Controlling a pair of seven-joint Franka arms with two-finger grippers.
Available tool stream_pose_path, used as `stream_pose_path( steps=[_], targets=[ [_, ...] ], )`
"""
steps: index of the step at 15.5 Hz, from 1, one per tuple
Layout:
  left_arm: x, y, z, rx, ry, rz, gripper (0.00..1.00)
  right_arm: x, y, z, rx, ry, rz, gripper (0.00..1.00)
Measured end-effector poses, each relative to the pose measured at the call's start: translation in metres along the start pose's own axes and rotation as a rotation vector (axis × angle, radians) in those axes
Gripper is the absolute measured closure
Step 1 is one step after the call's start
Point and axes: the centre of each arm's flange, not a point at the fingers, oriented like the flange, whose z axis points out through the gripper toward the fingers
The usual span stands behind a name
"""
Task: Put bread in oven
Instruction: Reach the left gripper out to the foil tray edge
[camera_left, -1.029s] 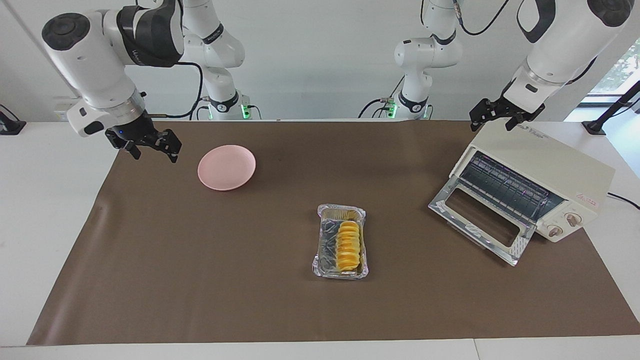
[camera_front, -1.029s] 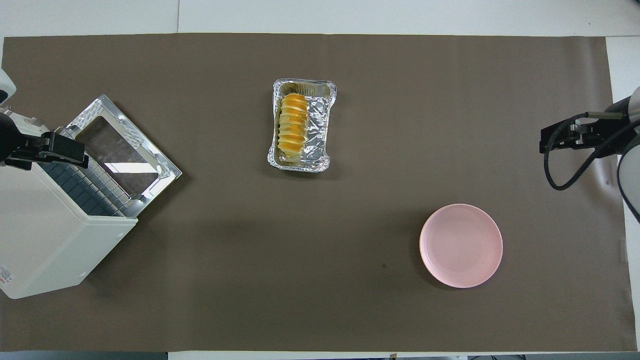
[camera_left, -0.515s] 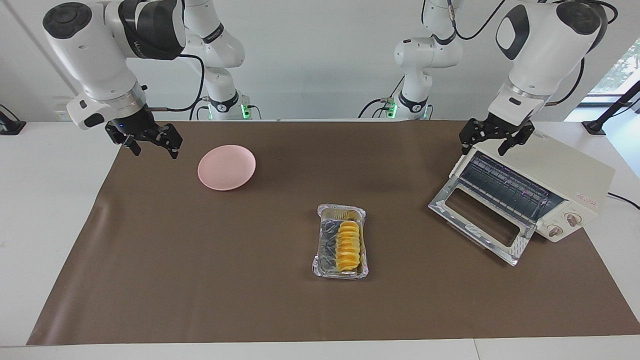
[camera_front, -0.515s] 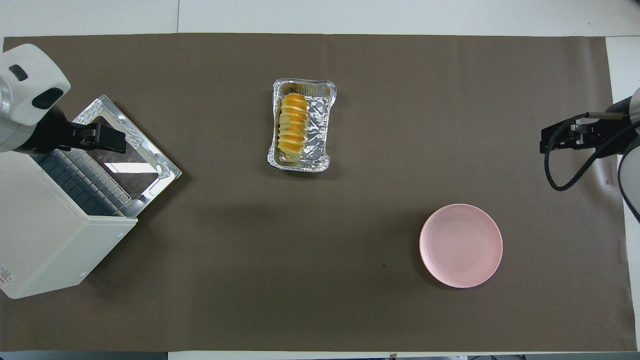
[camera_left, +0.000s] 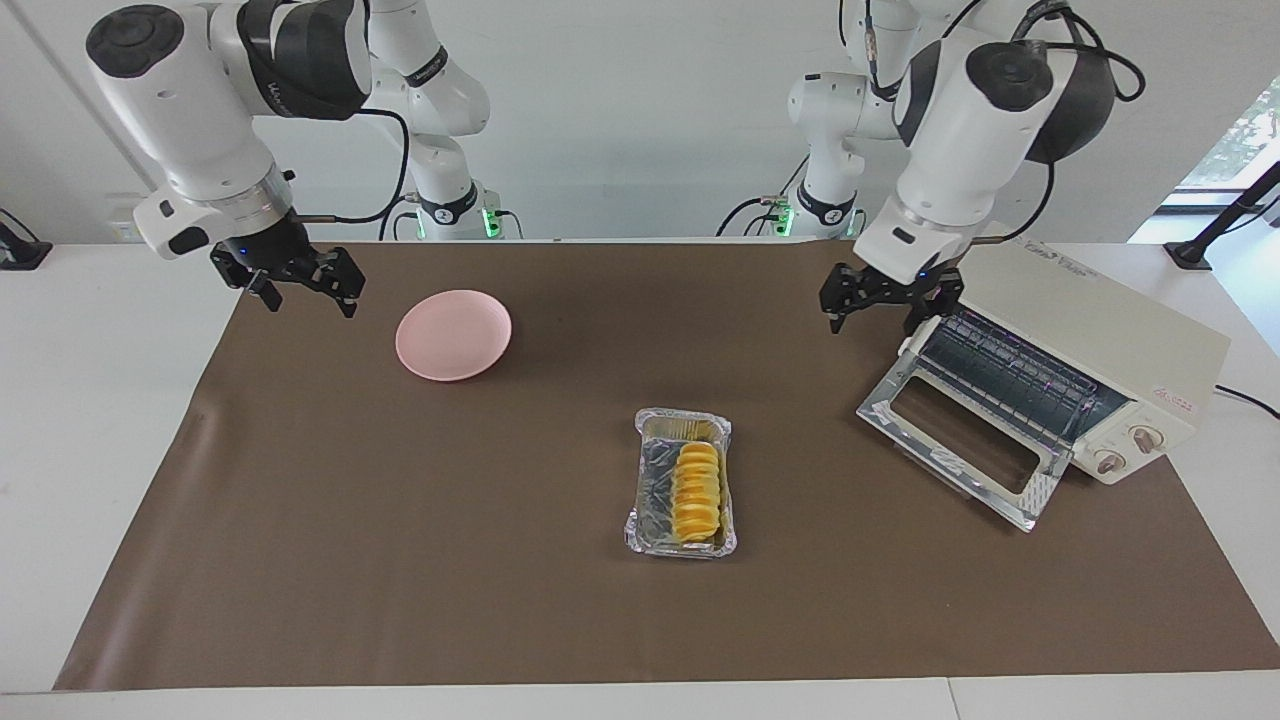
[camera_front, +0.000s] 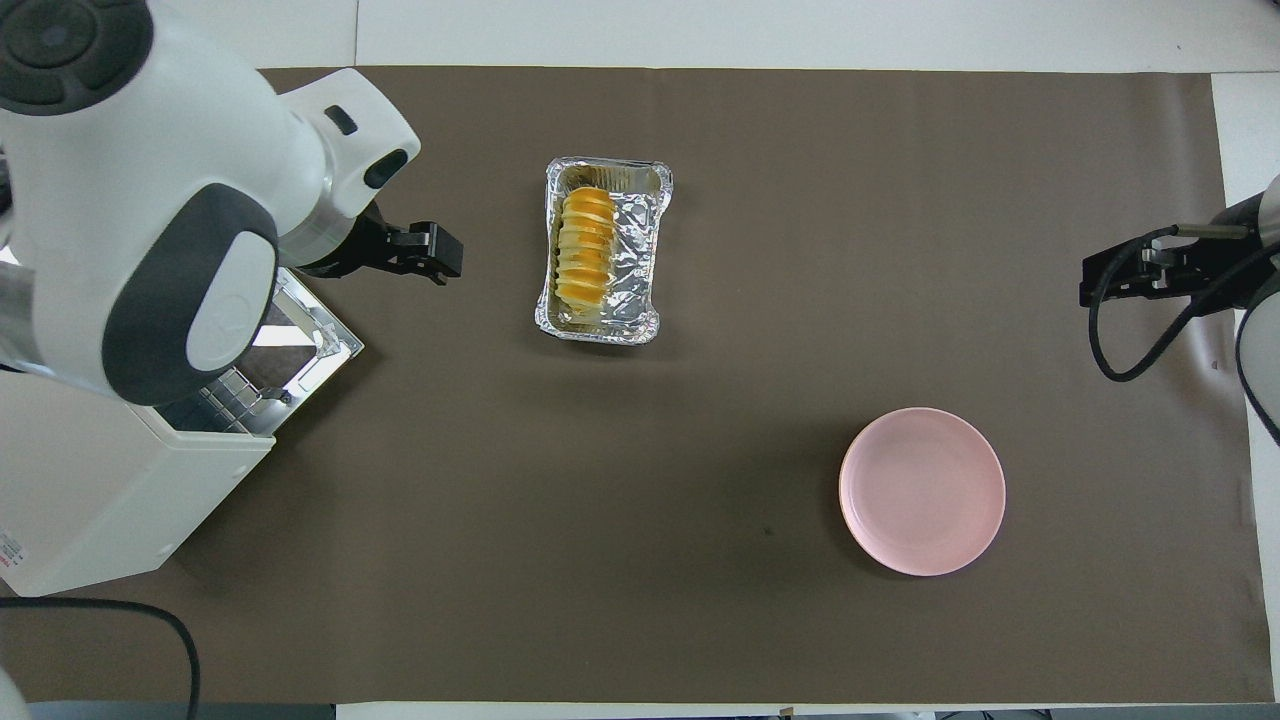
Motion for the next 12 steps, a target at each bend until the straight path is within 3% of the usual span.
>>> stream_pose_path(
  steps=[4, 6, 9, 12],
  targets=[
    [0.01, 0.086, 0.042, -0.016, 0.015, -0.025, 0.0, 0.0, 0.0, 0.0, 0.0, 0.0, 0.0, 0.0],
    [0.014, 0.123, 0.086, -0.013, 0.007, -0.037, 0.0, 0.0, 0.0, 0.0, 0.0, 0.0, 0.0, 0.0],
    [0.028, 0.138, 0.13, -0.02, 0.01, -0.06, 0.0, 0.0, 0.0, 0.0, 0.0, 0.0, 0.0, 0.0],
    [0.021, 0.174, 0.169, -0.003, 0.004, -0.057, 0.0, 0.0, 0.0, 0.0, 0.0, 0.0, 0.0, 0.0]
  ],
)
